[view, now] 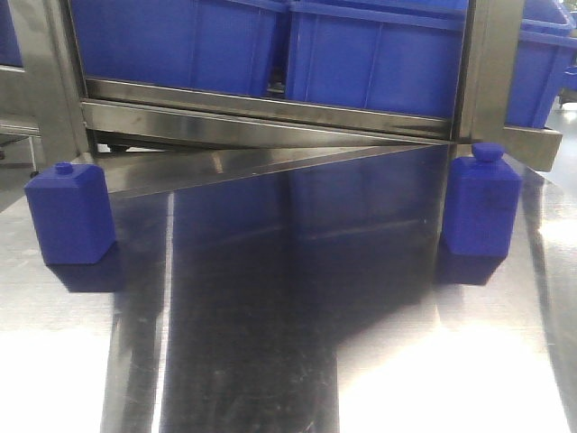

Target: Pick and sort blue part to right shelf

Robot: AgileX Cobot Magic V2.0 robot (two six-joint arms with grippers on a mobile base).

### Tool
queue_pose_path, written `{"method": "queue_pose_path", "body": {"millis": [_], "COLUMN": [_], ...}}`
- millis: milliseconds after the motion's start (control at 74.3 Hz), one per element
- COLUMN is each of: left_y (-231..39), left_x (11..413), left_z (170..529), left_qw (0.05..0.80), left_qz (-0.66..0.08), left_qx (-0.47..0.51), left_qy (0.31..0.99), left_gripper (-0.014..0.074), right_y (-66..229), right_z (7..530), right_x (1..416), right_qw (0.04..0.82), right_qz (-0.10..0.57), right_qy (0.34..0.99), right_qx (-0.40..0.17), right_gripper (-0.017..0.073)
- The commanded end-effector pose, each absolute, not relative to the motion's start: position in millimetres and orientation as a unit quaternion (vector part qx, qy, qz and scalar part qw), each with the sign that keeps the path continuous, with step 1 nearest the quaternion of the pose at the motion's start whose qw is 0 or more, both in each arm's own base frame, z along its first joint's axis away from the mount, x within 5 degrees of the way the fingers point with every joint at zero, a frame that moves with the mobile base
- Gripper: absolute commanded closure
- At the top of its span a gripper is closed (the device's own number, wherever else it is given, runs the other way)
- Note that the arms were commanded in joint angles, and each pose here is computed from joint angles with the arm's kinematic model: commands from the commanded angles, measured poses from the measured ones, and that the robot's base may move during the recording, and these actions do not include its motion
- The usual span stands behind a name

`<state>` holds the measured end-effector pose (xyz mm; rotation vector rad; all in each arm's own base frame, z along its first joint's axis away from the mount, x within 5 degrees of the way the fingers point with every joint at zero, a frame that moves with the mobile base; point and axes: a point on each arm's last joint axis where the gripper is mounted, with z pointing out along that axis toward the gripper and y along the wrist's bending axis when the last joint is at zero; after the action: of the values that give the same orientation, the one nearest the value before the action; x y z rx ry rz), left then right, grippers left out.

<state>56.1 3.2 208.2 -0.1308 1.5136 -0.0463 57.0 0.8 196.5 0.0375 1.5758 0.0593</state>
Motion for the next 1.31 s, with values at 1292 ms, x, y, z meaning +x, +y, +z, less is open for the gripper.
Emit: {"method": "queue_pose_path", "body": {"millis": [1292], "left_y": [-10], "left_x": [116], "left_z": [373], "left_qw": [0.593], "left_qz": [-0.055], "left_qx": [0.004], "left_qy": [0.803], "left_gripper": [0.0129], "right_y": [0], "right_z": [214], "right_x": [54], "right_qw": [0.751], "right_qz": [0.024], "right_qy": [0.659], "right_qx": [0.016], "right_gripper": [0.0503]}}
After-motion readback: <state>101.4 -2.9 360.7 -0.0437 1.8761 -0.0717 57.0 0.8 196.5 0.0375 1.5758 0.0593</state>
